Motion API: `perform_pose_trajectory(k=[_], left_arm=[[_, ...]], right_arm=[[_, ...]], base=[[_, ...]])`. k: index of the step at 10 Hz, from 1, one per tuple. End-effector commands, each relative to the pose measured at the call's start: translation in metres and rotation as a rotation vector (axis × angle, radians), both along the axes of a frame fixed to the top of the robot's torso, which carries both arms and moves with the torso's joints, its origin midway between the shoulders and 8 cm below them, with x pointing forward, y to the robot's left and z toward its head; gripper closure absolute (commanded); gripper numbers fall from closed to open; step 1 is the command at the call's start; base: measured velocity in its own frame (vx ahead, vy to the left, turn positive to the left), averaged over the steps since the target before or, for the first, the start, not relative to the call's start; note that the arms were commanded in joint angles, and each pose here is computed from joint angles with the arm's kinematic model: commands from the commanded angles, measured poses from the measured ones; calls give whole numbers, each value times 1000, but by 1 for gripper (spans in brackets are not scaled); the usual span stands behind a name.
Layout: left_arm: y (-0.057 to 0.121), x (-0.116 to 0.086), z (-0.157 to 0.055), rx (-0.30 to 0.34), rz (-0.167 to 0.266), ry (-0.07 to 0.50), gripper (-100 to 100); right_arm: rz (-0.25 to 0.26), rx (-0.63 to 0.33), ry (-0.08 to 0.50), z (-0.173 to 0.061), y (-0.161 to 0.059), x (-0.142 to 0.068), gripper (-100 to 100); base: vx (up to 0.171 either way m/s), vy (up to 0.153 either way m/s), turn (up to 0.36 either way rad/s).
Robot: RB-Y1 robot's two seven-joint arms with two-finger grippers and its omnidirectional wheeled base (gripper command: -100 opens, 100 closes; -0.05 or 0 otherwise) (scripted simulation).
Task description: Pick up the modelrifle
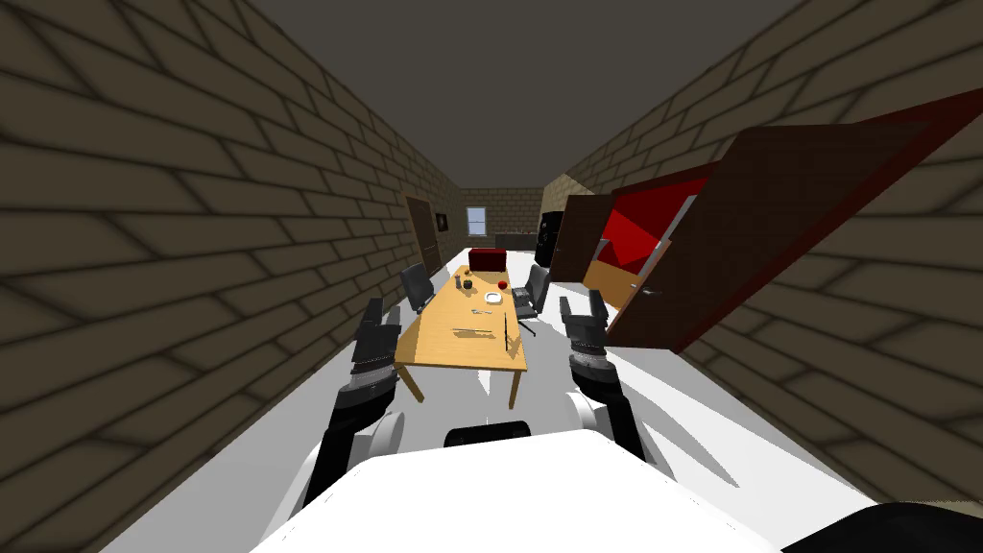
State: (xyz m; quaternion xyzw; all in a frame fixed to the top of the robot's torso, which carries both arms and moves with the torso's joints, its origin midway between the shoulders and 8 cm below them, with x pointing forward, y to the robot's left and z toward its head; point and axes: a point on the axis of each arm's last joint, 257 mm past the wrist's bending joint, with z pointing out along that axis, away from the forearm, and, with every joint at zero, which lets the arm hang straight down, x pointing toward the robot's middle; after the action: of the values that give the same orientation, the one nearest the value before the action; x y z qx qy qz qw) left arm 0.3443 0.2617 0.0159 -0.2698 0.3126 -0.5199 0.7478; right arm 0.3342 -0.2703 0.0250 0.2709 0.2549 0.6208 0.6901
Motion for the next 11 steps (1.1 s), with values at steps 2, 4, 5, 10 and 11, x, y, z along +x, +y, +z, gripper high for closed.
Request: perform_pose_trajectory(k=[2, 4, 5, 10, 11], left_arm=[[0, 0, 0, 0, 0, 0, 0], [0, 0, 0, 0, 0, 0, 0], [0, 0, 0, 0, 0, 0, 0], [0, 0, 0, 0, 0, 0, 0], [0, 0, 0, 0, 0, 0, 0]], right_arm=[[-6, -56, 68, -18, 1, 16, -100], [-20, -100, 134, -37, 0, 32, -100], [-29, -126, 172, -48, -1, 41, -100], [-84, -289, 388, -116, -10, 90, -100], [-85, -288, 399, -121, -11, 91, -100]], base=[[-22, -3, 99], [-32, -5, 94], [-36, -6, 108], [-27, 3, 122], [-10, 2, 44]])
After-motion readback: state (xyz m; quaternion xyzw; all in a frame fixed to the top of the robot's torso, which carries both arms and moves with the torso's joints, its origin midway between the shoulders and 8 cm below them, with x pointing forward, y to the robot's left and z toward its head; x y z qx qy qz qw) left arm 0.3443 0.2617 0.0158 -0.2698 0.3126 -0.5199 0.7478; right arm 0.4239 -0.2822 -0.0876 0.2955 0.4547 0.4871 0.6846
